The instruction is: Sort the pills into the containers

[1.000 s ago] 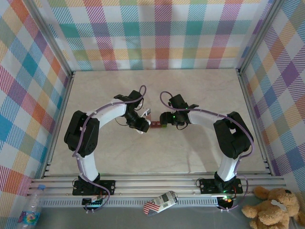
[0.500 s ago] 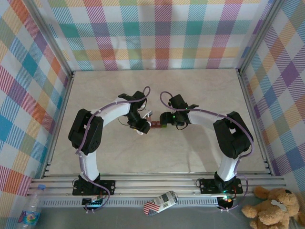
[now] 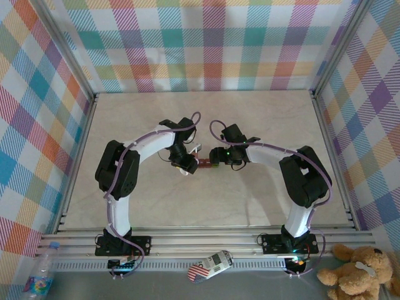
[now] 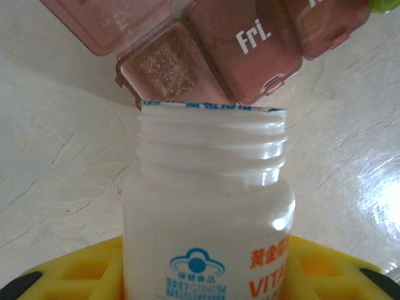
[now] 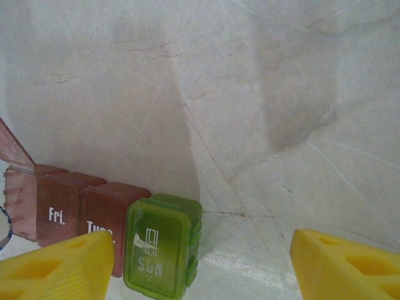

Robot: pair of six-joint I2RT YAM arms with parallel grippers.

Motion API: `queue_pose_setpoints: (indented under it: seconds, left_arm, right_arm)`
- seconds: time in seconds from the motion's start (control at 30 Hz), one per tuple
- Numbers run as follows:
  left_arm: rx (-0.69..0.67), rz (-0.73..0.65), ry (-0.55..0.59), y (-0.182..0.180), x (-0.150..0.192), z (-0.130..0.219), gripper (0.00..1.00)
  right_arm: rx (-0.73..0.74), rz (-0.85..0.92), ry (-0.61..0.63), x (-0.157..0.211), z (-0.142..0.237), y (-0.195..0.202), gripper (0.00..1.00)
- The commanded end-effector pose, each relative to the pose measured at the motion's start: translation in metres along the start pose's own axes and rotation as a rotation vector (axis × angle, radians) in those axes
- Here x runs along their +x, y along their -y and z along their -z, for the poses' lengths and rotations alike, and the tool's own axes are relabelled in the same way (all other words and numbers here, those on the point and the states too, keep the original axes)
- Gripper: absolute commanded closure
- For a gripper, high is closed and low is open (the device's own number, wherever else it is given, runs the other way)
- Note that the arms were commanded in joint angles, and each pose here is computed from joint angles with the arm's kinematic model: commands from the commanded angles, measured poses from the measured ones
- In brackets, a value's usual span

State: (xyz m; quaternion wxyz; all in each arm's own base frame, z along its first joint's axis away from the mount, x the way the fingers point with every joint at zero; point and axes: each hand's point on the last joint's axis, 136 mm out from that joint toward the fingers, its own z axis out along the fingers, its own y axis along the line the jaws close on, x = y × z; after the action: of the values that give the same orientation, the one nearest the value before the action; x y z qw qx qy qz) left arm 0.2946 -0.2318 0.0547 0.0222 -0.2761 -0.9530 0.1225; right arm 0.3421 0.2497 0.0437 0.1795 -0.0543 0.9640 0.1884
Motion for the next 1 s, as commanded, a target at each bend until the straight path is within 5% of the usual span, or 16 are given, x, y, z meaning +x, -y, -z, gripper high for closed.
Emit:
queue_pose_setpoints:
  seconds: [0.0, 0.97]
  left_arm:
    - [-0.025, -0.024, -0.037, 0.002, 0.0048, 0.0048, 1.0]
    - [-0.143, -0.091, -0.132, -0.0047, 0.0033, 0.0055, 1.0]
  right_arm:
    - [-0.012, -0.011, -0.021, 0.0066, -0.0065, -0.0021, 0.26]
    - [-0.011, -0.025, -0.034, 0.0113, -0.0129, -0.0006, 0.26]
